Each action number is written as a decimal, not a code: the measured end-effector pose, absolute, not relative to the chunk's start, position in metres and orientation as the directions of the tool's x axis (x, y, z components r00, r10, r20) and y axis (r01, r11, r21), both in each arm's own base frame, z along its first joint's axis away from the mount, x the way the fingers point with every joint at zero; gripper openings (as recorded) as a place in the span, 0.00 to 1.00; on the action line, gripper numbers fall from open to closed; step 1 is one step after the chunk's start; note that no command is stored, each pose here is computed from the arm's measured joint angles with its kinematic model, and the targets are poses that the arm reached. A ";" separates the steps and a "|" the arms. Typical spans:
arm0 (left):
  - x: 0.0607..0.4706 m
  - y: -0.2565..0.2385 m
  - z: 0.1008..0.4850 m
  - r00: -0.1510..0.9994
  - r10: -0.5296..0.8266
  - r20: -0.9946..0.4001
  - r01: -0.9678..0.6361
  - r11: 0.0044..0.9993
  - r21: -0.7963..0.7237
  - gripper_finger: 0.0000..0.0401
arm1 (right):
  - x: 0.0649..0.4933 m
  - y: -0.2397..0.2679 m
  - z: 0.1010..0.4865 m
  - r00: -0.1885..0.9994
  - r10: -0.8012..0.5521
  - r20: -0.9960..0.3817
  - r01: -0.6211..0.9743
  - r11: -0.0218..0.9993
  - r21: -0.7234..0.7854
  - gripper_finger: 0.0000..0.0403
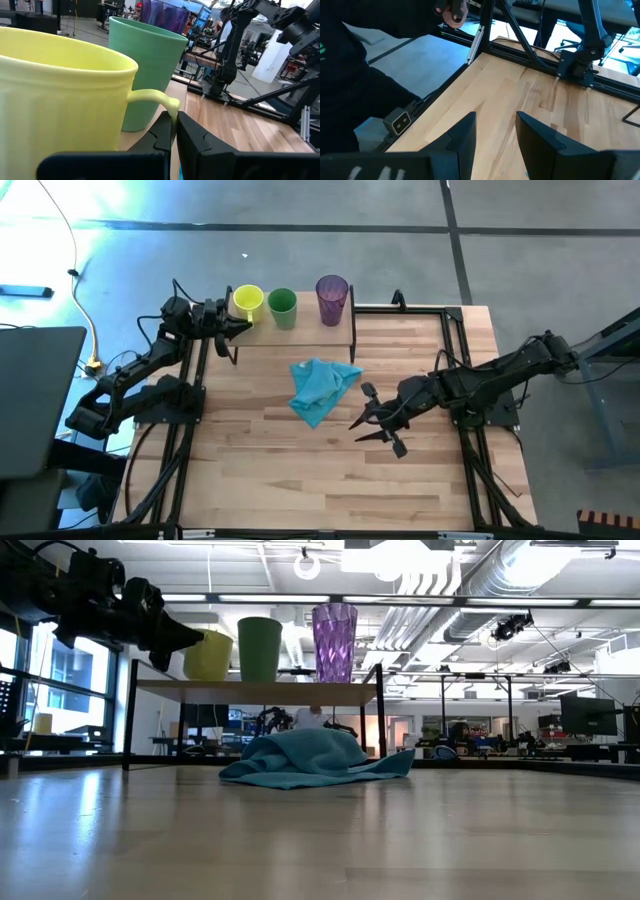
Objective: Stack small to large cups/mugs on shelf
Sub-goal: Put the yellow mug on the shelf
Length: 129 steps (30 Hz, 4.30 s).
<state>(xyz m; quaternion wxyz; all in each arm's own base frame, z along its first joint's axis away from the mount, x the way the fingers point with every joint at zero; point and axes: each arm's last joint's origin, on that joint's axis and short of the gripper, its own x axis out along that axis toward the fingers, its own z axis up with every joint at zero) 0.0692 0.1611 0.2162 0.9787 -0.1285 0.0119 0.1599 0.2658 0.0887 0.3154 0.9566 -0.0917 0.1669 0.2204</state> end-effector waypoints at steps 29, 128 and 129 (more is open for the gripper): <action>0.069 0.161 0.216 0.947 0.312 -0.070 -0.319 0.911 -0.262 0.04 | 0.266 0.089 0.315 0.847 0.390 -0.360 -0.446 0.891 -0.085 0.32; 0.062 0.102 0.254 0.944 0.322 0.072 -0.290 0.914 -0.282 0.04 | 0.264 0.090 0.312 0.826 0.403 -0.394 -0.465 0.882 -0.075 0.32; 0.063 0.100 0.254 0.945 0.318 0.074 -0.286 0.916 -0.282 0.03 | 0.264 0.090 0.312 0.825 0.405 -0.394 -0.468 0.881 -0.076 0.32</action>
